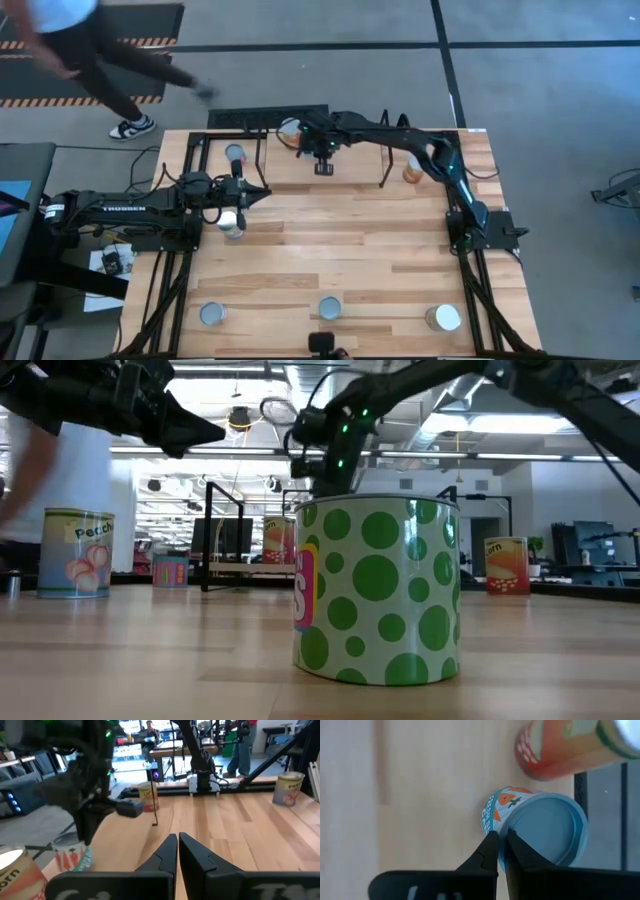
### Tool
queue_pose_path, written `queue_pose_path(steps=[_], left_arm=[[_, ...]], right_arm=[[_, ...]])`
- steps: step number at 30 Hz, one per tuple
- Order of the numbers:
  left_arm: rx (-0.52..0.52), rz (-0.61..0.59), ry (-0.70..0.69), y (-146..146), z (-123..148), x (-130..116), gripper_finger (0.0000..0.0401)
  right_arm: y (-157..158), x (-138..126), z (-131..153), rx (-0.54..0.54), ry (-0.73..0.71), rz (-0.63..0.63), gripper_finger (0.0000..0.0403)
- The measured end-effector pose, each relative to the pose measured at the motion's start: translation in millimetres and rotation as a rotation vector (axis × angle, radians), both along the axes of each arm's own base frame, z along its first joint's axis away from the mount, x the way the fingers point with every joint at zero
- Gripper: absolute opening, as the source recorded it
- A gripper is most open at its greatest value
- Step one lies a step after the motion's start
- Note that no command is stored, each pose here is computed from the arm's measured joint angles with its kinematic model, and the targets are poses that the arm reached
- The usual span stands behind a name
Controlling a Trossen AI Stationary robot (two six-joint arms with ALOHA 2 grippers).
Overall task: Pick and place cans onto a shelf
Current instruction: Put the canned carrots on the shelf
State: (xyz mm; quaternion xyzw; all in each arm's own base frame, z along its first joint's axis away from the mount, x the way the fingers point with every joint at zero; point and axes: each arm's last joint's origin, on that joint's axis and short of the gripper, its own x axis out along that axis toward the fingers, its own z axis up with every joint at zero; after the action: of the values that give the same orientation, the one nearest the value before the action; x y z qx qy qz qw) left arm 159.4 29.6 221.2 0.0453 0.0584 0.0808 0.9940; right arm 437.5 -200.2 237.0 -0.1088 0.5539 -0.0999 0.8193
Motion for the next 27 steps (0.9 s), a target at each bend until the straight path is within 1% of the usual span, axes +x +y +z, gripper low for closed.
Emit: queue_pose_path(steps=[2,8,17,23,27], left_arm=[[-0.015,0.001,0.006,0.0,-0.8,-0.1,0.0008],[-0.037,0.0,0.015,-0.6,-2.0,-0.1,0.0008],[-0.037,0.0,0.02,-0.6,-2.4,-0.2,0.0008],[-0.039,0.0,0.029,-0.6,-3.4,-0.3,0.0008],[-0.043,0.001,0.037,-0.7,-4.1,-0.4,0.0008]], right_arm=[[-5.6,1.0,-5.9,-0.021,0.029,-0.002,0.0023],[-14.1,4.6,-9.8,-0.085,0.026,-0.006,0.0025],[-16.2,4.6,-12.4,-0.103,0.04,0.0,0.0037],[-18.1,5.9,-11.3,-0.141,0.031,-0.027,0.006],[-18.2,5.9,-11.2,-0.144,0.031,-0.029,0.0082]])
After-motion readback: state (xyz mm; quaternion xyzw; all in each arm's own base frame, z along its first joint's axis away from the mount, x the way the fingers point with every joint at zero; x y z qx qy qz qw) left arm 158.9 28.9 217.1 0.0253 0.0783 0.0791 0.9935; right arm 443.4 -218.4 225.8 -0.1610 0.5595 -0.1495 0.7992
